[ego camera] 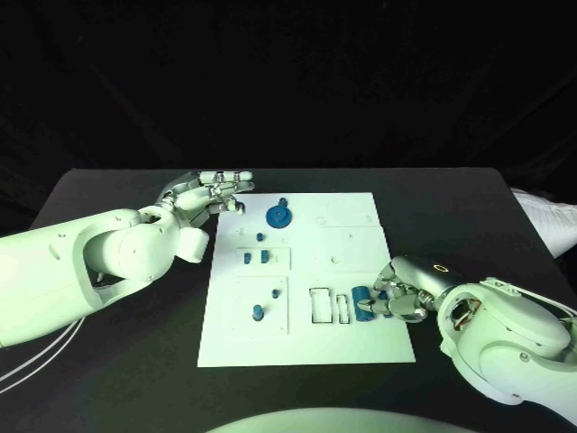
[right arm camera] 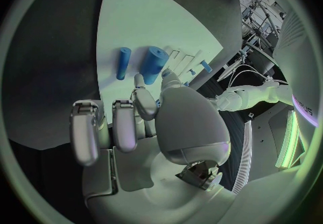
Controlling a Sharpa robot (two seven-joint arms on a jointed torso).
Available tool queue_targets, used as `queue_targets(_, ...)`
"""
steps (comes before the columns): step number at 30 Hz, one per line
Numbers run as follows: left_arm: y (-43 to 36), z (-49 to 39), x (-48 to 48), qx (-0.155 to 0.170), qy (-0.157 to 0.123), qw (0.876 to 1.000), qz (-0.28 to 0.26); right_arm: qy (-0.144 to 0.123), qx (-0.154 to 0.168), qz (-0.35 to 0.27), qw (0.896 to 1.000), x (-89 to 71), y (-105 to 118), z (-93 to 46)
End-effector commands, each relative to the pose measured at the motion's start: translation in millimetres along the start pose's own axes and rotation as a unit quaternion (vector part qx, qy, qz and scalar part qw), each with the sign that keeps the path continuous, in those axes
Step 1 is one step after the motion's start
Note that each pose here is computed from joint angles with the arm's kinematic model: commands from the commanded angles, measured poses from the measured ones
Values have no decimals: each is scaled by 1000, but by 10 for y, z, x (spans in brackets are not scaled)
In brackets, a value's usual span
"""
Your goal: Assemble the parts on the task board
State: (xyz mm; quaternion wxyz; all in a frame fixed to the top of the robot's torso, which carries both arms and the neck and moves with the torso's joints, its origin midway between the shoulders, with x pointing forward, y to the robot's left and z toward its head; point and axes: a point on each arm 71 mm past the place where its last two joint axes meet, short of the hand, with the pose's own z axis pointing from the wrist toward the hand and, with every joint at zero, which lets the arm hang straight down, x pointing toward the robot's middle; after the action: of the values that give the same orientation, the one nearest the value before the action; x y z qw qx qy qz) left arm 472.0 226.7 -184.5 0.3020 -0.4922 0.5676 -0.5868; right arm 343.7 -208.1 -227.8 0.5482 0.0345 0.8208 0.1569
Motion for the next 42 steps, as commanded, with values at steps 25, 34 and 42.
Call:
queue_targets(25,3,-6,37,-1,15,1000,-7,29,30,-13,999,253,-6,173)
queue_targets(34,6,-9,36,-2,16,1000,-7,4,29,17,999,206,3,137)
queue_targets(42,13,-13,30,-2,16,1000,-7,-14,17,70,997,88,91,34)
